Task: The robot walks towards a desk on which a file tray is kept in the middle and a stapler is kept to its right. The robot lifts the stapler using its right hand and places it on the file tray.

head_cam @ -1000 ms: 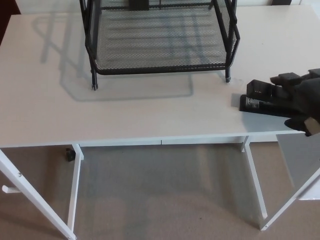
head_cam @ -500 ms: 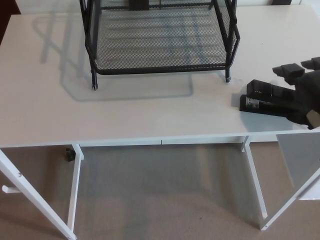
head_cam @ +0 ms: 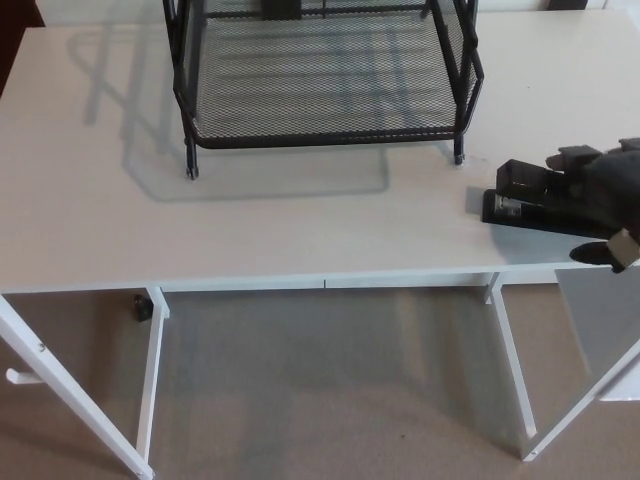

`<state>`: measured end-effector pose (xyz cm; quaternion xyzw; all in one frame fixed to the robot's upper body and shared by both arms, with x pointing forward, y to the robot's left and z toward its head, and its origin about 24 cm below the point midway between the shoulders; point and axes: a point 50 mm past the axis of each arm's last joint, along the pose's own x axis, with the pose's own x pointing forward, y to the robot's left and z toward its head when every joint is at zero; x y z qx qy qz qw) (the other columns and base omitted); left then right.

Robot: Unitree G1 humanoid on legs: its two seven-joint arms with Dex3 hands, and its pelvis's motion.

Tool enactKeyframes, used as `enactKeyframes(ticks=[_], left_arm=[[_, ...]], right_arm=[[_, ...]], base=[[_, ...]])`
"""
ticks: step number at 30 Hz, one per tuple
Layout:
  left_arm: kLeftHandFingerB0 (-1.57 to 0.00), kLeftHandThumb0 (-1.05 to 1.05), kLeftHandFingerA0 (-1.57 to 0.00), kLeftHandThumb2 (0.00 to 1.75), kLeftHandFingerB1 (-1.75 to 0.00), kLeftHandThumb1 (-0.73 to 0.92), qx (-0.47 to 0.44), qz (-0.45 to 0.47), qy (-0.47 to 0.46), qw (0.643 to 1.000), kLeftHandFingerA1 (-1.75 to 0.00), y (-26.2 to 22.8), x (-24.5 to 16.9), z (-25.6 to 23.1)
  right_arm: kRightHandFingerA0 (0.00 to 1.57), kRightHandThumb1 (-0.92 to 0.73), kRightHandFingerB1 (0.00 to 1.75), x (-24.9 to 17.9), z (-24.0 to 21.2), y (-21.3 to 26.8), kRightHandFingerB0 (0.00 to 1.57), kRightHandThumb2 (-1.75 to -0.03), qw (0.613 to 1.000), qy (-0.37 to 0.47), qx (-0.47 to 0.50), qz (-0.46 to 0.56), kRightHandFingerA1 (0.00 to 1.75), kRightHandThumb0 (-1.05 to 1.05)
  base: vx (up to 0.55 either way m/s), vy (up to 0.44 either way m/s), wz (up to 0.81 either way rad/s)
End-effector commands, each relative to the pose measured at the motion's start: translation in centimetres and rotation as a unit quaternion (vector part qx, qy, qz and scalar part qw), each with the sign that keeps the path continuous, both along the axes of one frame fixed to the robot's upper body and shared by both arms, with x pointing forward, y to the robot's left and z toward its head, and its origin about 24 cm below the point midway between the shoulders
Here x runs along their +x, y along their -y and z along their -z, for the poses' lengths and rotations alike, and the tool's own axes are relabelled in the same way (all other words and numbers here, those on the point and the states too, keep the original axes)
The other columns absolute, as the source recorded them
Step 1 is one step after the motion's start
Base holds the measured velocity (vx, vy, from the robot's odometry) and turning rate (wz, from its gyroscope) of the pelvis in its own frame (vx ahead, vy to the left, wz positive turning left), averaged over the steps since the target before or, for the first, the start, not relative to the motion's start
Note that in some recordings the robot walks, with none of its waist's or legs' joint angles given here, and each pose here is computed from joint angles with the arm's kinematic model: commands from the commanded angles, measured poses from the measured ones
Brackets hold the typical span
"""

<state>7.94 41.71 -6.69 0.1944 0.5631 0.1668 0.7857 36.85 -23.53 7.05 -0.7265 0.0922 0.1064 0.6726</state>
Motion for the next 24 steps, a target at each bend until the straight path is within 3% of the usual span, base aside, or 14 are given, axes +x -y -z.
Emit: enactKeyframes(ticks=[1, 3, 5, 6, 7, 10, 11, 12, 18, 19, 21, 22, 23, 24], left_arm=[[-0.16, -0.88, -0.75, 1.36, -0.78, 0.43, 0.001, 0.031, 0.013, 0.999, -1.06, -0.2, 0.6, -0.5], [-0.47, -1.00, -0.69, 1.30, -0.97, 0.41, 0.003, 0.031, 0.010, 0.999, -1.06, -0.2, 0.6, -0.4], [-0.13, -0.88, -0.71, 1.35, -0.77, 0.44, 0.003, 0.023, 0.010, 1.000, -1.04, 0.0, 0.5, -0.2], [-0.45, -1.01, -0.69, 1.30, -0.96, 0.43, 0.003, 0.024, 0.009, 1.000, -1.06, 0.0, 0.5, -0.2], [-0.45, -1.03, -0.70, 1.31, -0.95, 0.46, 0.004, 0.030, 0.007, 1.000, -1.05, 0.0, 0.4, -0.2], [-0.45, -1.03, -0.70, 1.31, -0.95, 0.46, 0.005, 0.033, 0.007, 0.999, -1.05, 0.1, 0.4, -0.1], [0.00, -1.00, -0.73, 1.42, -0.73, 0.48, 0.007, 0.041, 0.005, 0.999, -1.07, 0.1, 0.4, -0.1], [0.00, -0.96, -0.70, 1.41, -0.72, 0.50, 0.008, 0.041, 0.002, 0.999, -1.04, 0.2, 0.4, -0.1], [0.00, -1.02, -0.73, 1.41, -0.75, 0.44, 0.007, 0.039, 0.000, 0.999, -1.09, 0.1, 0.1, 0.0], [-0.41, -1.05, -0.69, 1.21, -1.04, 0.60, 0.008, 0.042, 0.000, 0.999, -1.12, 0.2, 0.1, 0.0], [-0.37, -1.05, -0.65, 1.21, -1.10, 0.58, 0.008, 0.042, 0.001, 0.999, -1.15, 0.2, 0.1, 0.1], [-0.44, -1.05, -0.69, 1.28, -0.97, 0.53, 0.006, 0.041, 0.003, 0.999, -1.06, 0.2, 0.1, 0.0], [-0.44, -1.05, -0.70, 1.32, -0.96, 0.54, 0.005, 0.042, 0.005, 0.999, -1.05, 0.2, 0.1, 0.0], [-0.38, -1.05, -0.70, 1.34, -0.94, 0.53, 0.005, 0.041, 0.006, 0.999, -1.06, 0.2, 0.1, 0.0]], right_arm=[[0.78, -0.76, 0.34, 0.4, -0.4, 0.2, 0.41, -0.63, 0.999, -0.030, 0.009, 0.038, 1.07, -0.32], [0.76, -0.78, 0.36, 0.4, -0.6, 0.0, 0.49, -0.63, 0.999, -0.029, 0.012, 0.040, 1.02, -0.28], [0.69, -0.74, 0.38, 0.5, -0.7, 0.1, 0.57, -0.62, 0.999, -0.036, -0.012, 0.038, 1.01, -0.24], [0.76, -0.70, 0.41, 0.5, -0.8, -0.1, 0.67, -0.61, 0.999, -0.015, -0.020, 0.030, 0.98, -0.27], [0.83, -0.56, 0.51, 0.4, -0.6, -0.4, 0.86, -0.57, 0.999, 0.016, -0.043, 0.027, 1.49, -0.35], [0.83, -0.56, 0.51, 0.3, -0.5, -0.5, 0.86, -0.57, 0.998, 0.030, -0.054, 0.027, 1.49, -0.35], [0.84, -0.57, 0.70, 0.1, -0.4, -0.6, 0.82, -0.57, 0.996, 0.058, -0.069, 0.017, 1.66, -0.38], [0.82, -0.56, 0.69, 0.0, -0.3, -0.8, 0.77, -0.58, 0.995, 0.070, -0.072, 0.014, 1.68, -0.35], [0.87, -0.82, 1.10, -0.8, 0.3, -1.1, 0.62, -0.65, 0.991, 0.119, -0.056, -0.005, 1.66, -0.33], [0.88, -0.76, 1.00, -1.2, 0.7, -1.1, 0.67, -0.72, 0.989, 0.139, -0.050, -0.013, 1.63, -0.29], [0.91, -0.74, 0.97, -1.6, 1.0, -1.3, 0.69, -0.71, 0.987, 0.154, -0.048, -0.019, 1.64, -0.30], [1.22, -0.52, 0.91, -1.8, 1.3, -1.4, 0.77, -0.97, 0.983, 0.176, -0.046, -0.023, 1.35, -0.33], [0.93, -0.68, 0.95, -2.0, 1.6, -1.4, 0.77, -0.71, 0.980, 0.195, -0.043, -0.025, 1.56, -0.27], [0.91, -0.66, 0.98, -2.2, 1.7, -1.4, 0.79, -0.72, 0.978, 0.201, -0.039, -0.028, 1.32, -0.24]], base=[[0.00, 0.000, 0.00], [0.00, 0.000, 0.00], [0.00, 0.000, 0.00], [0.00, 0.000, 0.00], [0.00, 0.000, 0.00], [0.00, 0.000, 0.00], [0.00, 0.000, 0.00], [0.00, 0.000, 0.00], [0.00, 0.000, 0.00], [0.00, 0.000, 0.00], [0.00, 0.000, 0.00], [0.00, 0.000, 0.00], [0.00, 0.000, 0.00], [0.00, 0.000, 0.00]])
